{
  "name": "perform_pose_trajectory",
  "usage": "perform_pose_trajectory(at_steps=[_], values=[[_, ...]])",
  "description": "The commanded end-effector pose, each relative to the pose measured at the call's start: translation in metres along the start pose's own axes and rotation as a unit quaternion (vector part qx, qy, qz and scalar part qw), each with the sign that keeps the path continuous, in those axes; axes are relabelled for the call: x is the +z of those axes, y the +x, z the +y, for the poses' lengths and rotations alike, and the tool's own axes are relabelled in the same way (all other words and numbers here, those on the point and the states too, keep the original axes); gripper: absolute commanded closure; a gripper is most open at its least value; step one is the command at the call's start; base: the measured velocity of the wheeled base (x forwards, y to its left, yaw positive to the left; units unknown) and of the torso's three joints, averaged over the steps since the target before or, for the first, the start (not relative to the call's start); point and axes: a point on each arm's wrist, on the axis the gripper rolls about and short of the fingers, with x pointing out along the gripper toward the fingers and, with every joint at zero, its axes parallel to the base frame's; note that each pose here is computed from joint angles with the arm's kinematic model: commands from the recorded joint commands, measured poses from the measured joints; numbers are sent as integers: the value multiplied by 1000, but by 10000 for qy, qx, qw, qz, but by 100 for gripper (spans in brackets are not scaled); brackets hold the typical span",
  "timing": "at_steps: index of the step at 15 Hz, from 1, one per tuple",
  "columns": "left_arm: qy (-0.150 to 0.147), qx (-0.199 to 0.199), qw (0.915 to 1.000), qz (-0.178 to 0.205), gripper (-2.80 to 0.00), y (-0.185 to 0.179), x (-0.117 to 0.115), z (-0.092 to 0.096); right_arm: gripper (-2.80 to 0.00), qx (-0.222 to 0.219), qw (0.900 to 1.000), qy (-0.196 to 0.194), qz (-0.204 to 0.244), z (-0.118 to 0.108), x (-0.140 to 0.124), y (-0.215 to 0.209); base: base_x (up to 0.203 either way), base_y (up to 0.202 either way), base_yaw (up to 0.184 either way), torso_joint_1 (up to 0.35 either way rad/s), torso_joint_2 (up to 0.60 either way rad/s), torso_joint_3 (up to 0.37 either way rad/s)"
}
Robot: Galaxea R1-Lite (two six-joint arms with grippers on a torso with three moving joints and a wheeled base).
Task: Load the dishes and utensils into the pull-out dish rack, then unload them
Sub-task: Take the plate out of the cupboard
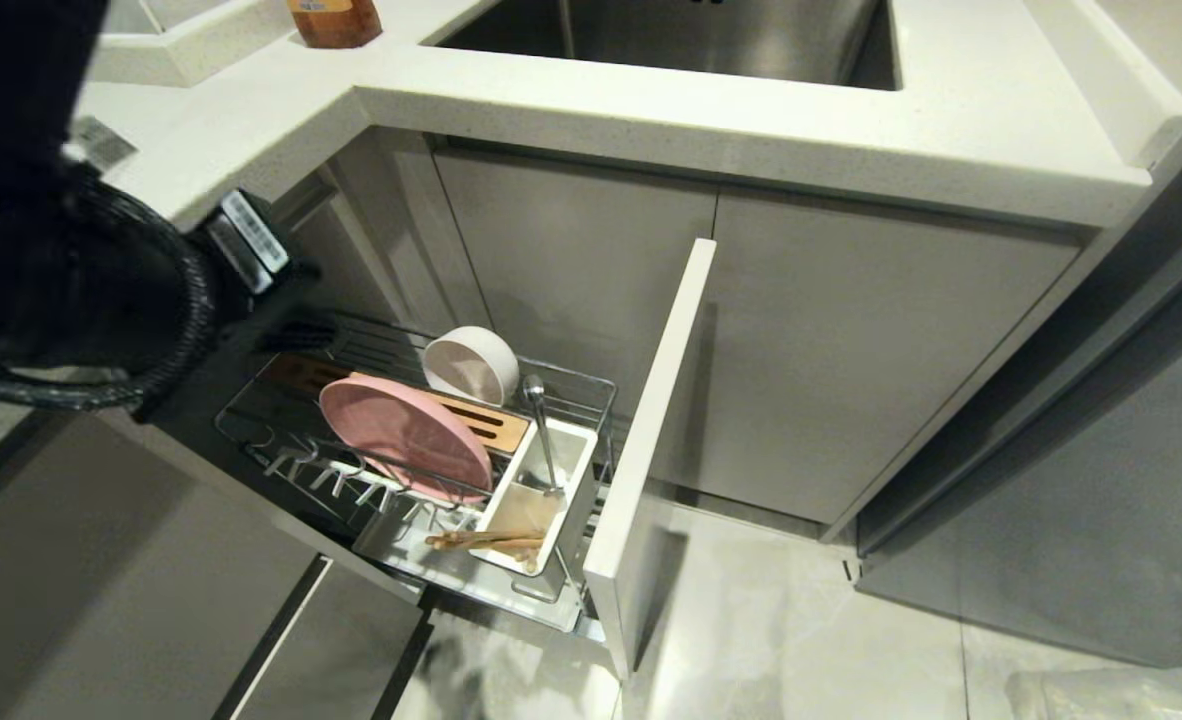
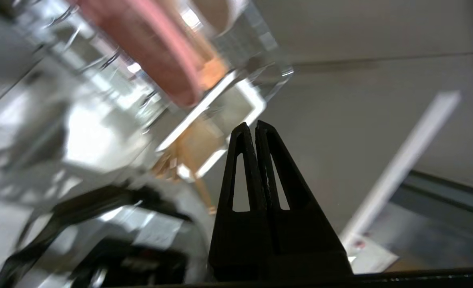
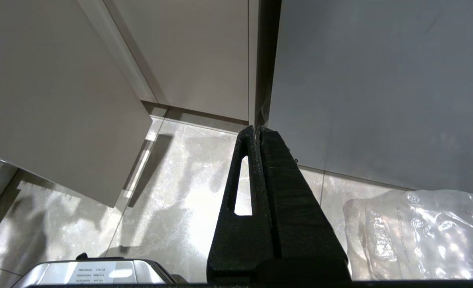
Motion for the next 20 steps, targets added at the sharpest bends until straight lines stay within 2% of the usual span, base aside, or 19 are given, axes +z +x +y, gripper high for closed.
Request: perform_pose_trajectory(at_steps=[1, 6, 9, 14, 20], values=[[143, 411, 9988, 245, 0, 32, -13, -7, 0, -4, 10000, 2, 15, 0, -1, 0, 0, 0, 0, 0, 0, 0], [-114, 1017, 9945, 218, 0, 86, -13, -5, 0, 3, 10000, 2, 14, 0, -1, 0, 0, 0, 0, 0, 0, 0], [-179, 1214, 9923, 161, 0, 99, -9, 0, 0, 7, 10000, 2, 16, 0, -1, 0, 0, 0, 0, 0, 0, 0], [-128, 1393, 9901, 59, 0, 106, -10, 1, 0, 8, 10000, 2, 11, 0, -1, 0, 0, 0, 0, 0, 0, 0], [-185, 1337, 9908, -10, 0, 106, -6, 0, 0, 3, 10000, 2, 14, 0, -1, 0, 0, 0, 0, 0, 0, 0]])
